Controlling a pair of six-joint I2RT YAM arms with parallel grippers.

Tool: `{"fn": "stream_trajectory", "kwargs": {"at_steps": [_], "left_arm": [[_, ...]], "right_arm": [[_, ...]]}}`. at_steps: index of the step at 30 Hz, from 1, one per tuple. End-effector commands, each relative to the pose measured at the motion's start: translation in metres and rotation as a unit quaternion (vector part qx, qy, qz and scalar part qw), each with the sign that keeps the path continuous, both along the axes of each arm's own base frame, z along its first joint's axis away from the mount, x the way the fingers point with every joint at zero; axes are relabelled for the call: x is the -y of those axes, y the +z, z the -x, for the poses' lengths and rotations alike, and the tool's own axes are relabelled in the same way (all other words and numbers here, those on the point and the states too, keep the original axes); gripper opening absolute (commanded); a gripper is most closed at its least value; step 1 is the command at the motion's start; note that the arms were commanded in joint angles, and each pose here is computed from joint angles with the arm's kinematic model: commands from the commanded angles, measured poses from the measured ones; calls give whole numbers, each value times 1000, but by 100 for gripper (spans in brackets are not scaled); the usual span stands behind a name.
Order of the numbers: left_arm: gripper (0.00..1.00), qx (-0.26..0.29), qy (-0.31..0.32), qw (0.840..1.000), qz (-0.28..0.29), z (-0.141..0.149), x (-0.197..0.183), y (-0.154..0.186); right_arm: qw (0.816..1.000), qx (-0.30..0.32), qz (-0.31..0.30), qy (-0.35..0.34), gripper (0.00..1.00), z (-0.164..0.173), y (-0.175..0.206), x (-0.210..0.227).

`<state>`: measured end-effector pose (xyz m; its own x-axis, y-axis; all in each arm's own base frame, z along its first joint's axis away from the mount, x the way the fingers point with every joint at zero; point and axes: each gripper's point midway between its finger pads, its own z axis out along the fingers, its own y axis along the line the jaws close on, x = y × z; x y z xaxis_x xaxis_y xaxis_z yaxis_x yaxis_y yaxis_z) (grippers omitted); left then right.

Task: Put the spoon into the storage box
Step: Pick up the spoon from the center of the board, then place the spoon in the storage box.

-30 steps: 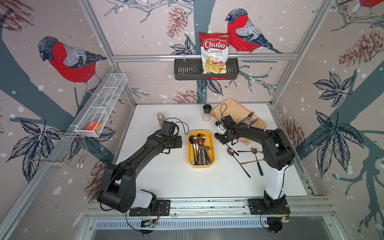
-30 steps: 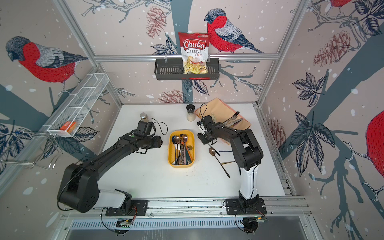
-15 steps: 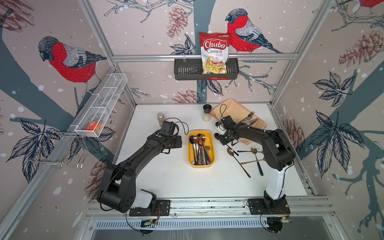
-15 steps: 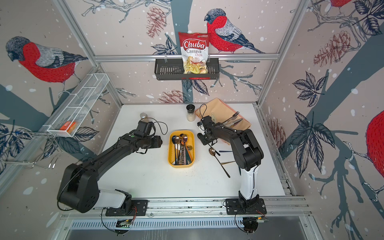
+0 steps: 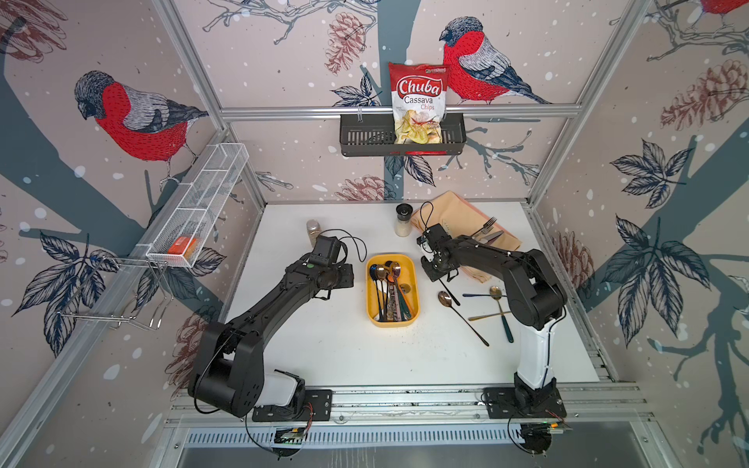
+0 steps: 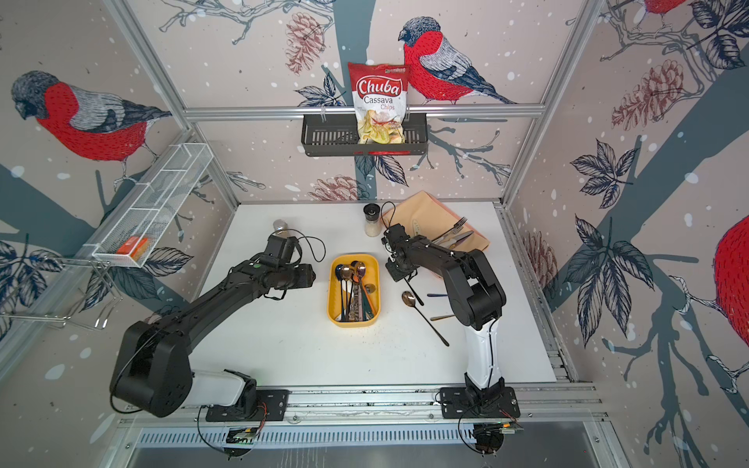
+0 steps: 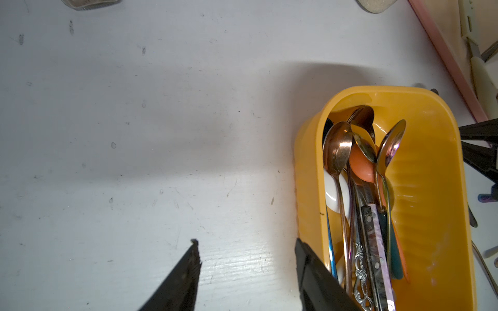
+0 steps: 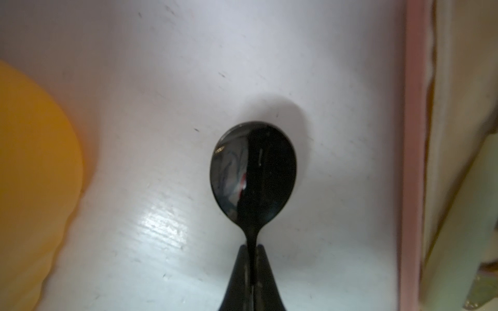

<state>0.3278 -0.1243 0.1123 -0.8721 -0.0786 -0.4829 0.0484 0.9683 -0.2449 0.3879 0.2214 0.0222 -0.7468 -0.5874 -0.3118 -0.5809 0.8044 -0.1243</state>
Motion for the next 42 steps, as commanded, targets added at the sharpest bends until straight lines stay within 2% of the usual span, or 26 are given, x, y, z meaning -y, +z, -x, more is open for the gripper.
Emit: {"fn": "stream_trajectory", "kwargs": {"at_steps": [1,9,16,24,32,42], "left_arm": [[58,1,-1,1000,-8,1,-4,1],[59,3,1,1000,-8,0,-5,1],[59,6,4,1000,-7,-2,-8,1],[59,11,5,1000,-5,-3,-9,3],[59,14,6,1000,-3,-1,-11,4],[59,12,6,1000,2,2,-10,2]], "right_arm": [[999,42,19,-22,4,-15,13,6],[995,81,-8,-48,3,-25,58,2],[995,68,-41,-58,4,-1,88,-23],[985,34,-147,-79,4,21,119,-86],[982,20,-163,-91,4,34,112,-115],[975,-14,-177,-135,4,43,86,-118]]}}
